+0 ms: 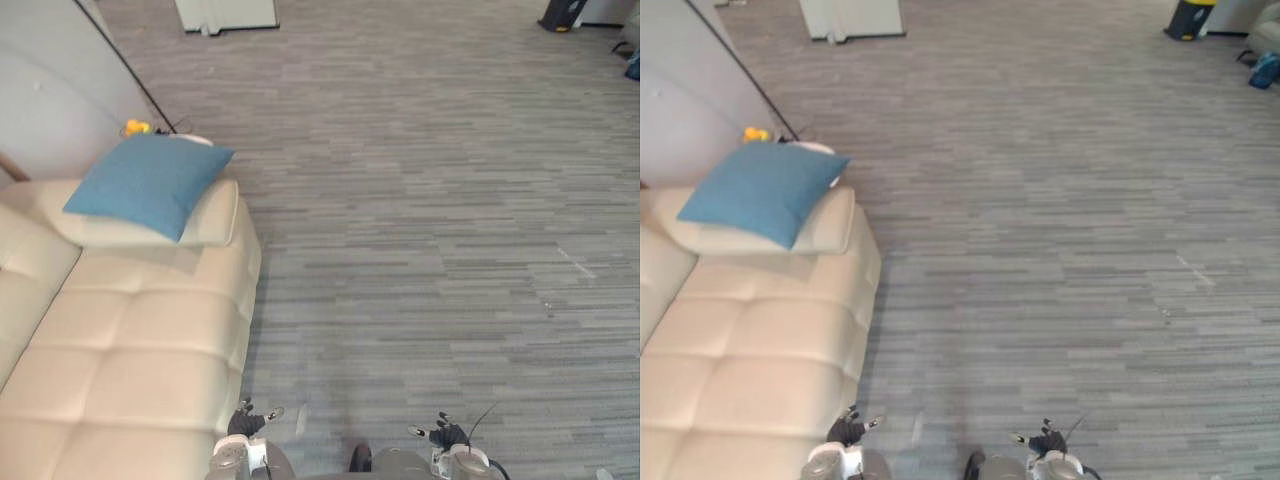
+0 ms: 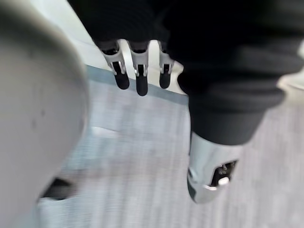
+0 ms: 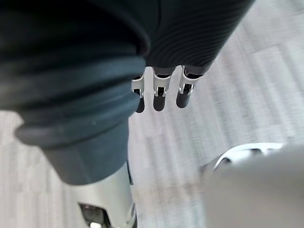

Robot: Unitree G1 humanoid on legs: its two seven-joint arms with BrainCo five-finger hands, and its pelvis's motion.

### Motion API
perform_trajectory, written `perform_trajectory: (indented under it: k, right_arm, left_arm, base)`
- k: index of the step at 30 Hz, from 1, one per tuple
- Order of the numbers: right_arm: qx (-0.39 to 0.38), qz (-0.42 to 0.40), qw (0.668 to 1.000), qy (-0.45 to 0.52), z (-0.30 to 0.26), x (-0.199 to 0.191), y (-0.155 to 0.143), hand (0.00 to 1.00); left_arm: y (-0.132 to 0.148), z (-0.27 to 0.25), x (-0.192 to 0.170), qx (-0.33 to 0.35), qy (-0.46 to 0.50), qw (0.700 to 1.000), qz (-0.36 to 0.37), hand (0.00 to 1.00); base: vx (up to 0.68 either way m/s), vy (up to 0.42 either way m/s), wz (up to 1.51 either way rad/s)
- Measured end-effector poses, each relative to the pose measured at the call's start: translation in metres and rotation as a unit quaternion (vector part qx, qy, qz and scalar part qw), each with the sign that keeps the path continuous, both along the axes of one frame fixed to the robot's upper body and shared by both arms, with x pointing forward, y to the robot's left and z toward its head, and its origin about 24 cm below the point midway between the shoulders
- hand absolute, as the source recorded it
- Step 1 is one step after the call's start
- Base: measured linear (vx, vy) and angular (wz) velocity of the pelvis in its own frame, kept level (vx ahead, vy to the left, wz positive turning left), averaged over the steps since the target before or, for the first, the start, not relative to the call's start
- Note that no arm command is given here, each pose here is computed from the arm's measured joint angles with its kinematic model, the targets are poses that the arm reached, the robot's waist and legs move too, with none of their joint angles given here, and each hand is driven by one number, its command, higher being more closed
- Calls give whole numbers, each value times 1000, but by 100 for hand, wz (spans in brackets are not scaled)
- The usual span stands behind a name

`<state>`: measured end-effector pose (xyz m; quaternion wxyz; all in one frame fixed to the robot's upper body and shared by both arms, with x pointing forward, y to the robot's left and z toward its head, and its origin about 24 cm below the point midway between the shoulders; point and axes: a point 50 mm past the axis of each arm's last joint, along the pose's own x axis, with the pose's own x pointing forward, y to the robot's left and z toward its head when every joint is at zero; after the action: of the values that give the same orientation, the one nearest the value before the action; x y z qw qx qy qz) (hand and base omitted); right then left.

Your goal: Pick up cushions and gather them together orderly.

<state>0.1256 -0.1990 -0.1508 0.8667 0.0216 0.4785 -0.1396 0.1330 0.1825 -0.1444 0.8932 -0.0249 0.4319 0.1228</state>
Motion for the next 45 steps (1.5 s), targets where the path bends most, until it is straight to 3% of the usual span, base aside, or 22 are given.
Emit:
perform_trajectory:
  k: [13, 21, 23, 29, 40, 45]
  right_arm:
    - [12, 8, 1000, 21, -6, -8, 11, 0]
    - [-5, 14, 1000, -8, 1, 1, 0, 0]
    - [1, 13, 1000, -5, 0, -1, 3, 0]
    - [-15, 14, 1000, -1, 1, -3, -10, 0]
    - [-7, 6, 1000, 20, -4, -16, -5, 0]
    - [14, 17, 1000, 17, -6, -10, 13, 0]
  left_arm:
    - [11, -6, -10, 6, 33, 999, 1, 0]
    - [-4, -7, -3, -2, 34, 999, -33, 0]
    - [1, -7, -4, 3, 35, 999, -28, 0]
    - [-22, -11, -15, -40, 41, 998, 10, 0]
    - [-12, -2, 4, -26, 2, 1000, 10, 0]
    - [17, -8, -16, 10, 43, 999, 6, 0]
  base:
    - [526, 154, 4]
    - [398, -114, 70]
    - [391, -367, 75]
    - [360, -273, 70]
    - [278, 31, 49]
    - [287, 129, 35]
